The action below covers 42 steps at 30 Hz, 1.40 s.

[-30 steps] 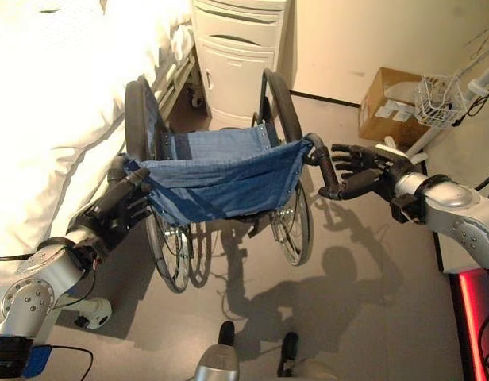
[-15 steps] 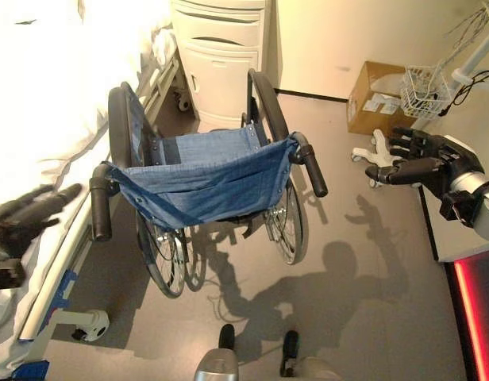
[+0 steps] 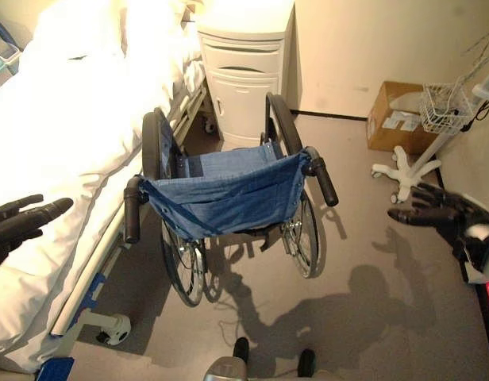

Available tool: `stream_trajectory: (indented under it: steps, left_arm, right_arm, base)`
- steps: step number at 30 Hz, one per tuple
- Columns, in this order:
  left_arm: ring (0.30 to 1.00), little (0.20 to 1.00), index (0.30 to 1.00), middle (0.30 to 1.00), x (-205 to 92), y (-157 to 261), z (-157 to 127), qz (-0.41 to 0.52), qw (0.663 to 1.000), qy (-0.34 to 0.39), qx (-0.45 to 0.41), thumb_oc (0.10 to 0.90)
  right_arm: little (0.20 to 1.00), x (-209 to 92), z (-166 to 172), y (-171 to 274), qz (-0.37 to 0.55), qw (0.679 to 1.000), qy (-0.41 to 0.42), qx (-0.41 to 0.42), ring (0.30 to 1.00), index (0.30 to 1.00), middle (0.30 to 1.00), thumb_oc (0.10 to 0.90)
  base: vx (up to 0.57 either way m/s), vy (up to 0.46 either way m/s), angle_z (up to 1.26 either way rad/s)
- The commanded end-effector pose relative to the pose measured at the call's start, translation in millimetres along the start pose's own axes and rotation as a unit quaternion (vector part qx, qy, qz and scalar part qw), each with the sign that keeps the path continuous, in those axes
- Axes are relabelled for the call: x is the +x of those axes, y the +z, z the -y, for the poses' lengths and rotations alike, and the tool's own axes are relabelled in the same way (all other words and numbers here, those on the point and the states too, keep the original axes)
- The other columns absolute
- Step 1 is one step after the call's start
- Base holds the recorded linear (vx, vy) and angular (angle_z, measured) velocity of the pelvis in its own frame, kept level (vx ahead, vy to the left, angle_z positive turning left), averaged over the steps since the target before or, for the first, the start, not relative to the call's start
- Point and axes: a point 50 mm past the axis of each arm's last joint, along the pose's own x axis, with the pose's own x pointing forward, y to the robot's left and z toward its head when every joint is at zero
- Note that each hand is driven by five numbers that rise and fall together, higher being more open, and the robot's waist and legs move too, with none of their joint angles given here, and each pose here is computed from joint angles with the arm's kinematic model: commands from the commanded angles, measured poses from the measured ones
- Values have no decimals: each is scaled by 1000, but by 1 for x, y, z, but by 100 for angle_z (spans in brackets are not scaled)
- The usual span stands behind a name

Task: Push the wheelchair next to the bed

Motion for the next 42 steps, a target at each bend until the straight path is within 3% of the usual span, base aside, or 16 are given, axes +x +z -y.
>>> stream_trajectory:
  steps: [1,2,6,9,12,16,19,22,27,34,42]
  left_arm:
    - [900,900,900,900,5,-7,12,-1,999,-1,-46,800]
    - [900,900,900,900,9,-50,41,-68,990,-26,-118,800]
    - [900,900,900,900,15,-122,77,-200,961,-38,-188,800]
    - [900,900,900,900,15,-164,92,-271,938,-31,-217,800]
    - [900,900,900,900,1,-237,134,-381,890,-18,-250,800]
    - [900,900,900,900,-18,-278,168,-455,856,-11,-244,800]
    - [900,900,900,900,-25,-294,184,-482,856,4,-186,800]
    - [900,900,900,900,-11,-287,188,-436,889,51,-127,800]
    - [900,900,900,900,-16,-291,212,-418,907,-15,-49,800]
    - [900,900,900,900,-32,-305,217,-478,876,8,-64,800]
    - [900,900,900,900,-35,-308,222,-499,866,-28,-21,800]
  right_arm:
    - [900,1,27,11,48,992,-107,-52,900,900,900,800]
    - [900,0,41,-24,-13,983,-169,-74,900,900,900,800]
    - [900,1,32,-93,-116,974,-193,-16,900,900,900,800]
    - [900,1,27,-135,-184,959,-216,-1,900,900,900,800]
    - [900,-12,16,-212,-317,921,-224,30,900,900,900,800]
    - [900,-23,-12,-250,-378,896,-223,71,900,900,900,800]
    - [900,-33,-37,-274,-420,888,-182,50,900,900,900,800]
    - [900,-39,-54,-287,-433,894,-110,-45,900,900,900,800]
    - [900,-48,-75,-300,-426,887,7,-181,900,900,900,800]
    - [900,-63,-87,-314,-490,866,30,-91,900,900,900,800]
    - [900,-69,-87,-319,-507,854,41,-110,900,900,900,800]
  base:
    - [-32,68,1]
    - [-25,50,1]
    - [-31,16,3]
    - [-7,0,-1]
    - [-9,19,8]
    - [2,-4,8]
    - [0,0,0]
    - [0,0,0]
    - [-29,-5,1]
    - [-38,-4,3]
    - [-4,0,1]
